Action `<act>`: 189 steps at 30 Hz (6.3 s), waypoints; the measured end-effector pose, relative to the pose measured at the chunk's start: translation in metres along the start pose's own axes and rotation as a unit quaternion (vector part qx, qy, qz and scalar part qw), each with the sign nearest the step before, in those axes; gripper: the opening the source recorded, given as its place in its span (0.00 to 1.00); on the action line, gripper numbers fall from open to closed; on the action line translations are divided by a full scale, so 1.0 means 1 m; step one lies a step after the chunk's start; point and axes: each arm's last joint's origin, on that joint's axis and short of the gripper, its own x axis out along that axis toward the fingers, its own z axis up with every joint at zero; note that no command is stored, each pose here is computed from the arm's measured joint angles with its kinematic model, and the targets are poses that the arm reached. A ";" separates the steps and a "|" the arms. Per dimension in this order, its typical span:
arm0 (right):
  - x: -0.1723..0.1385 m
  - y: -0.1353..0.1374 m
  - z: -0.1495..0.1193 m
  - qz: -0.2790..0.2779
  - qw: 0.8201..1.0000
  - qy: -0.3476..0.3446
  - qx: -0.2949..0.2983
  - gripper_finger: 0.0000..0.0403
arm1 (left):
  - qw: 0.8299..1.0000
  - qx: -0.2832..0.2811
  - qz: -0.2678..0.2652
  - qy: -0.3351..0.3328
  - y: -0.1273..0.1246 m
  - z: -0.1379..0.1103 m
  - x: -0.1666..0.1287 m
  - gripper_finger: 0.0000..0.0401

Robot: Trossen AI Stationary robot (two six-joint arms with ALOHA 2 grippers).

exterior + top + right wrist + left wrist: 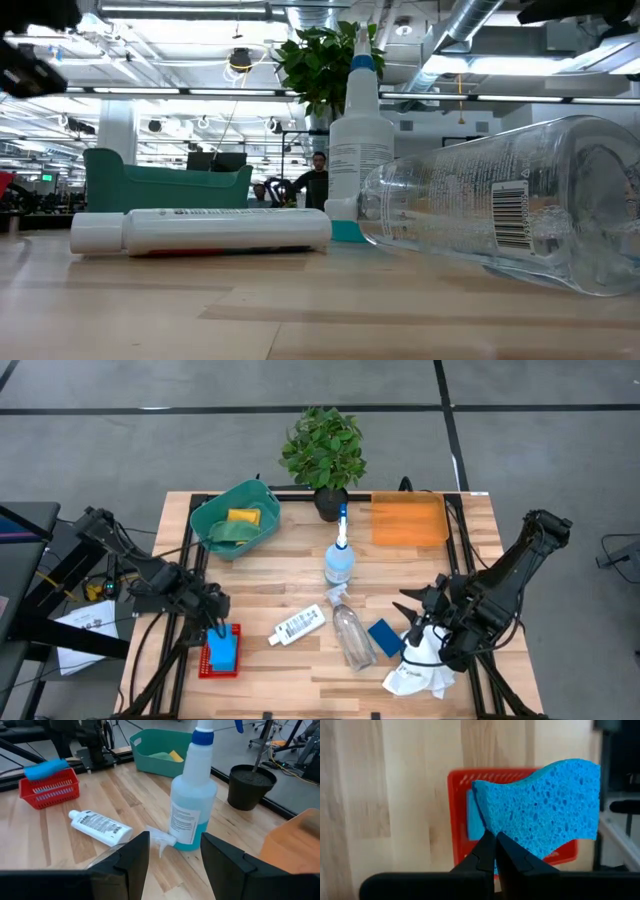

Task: Pick & Place Kitchen Items
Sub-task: Put the blue sponge into the red bin

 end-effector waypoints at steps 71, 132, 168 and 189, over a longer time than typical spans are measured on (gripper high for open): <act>0.003 -0.001 0.001 -0.013 1.000 -0.011 -0.003 0.42 | 0.999 0.010 -0.039 0.003 0.010 -0.016 0.052 0.22; 0.009 -0.005 -0.008 -0.017 1.000 0.014 0.006 0.42 | 0.875 0.084 0.188 -0.438 -0.005 0.040 0.024 0.22; 0.066 0.012 -0.054 -0.076 0.958 0.278 0.002 0.42 | 0.853 0.112 0.196 -0.471 -0.015 0.056 0.034 0.22; 0.074 0.022 -0.079 -0.103 0.925 0.363 0.046 0.42 | 0.848 0.106 0.189 -0.484 -0.016 0.058 0.032 0.22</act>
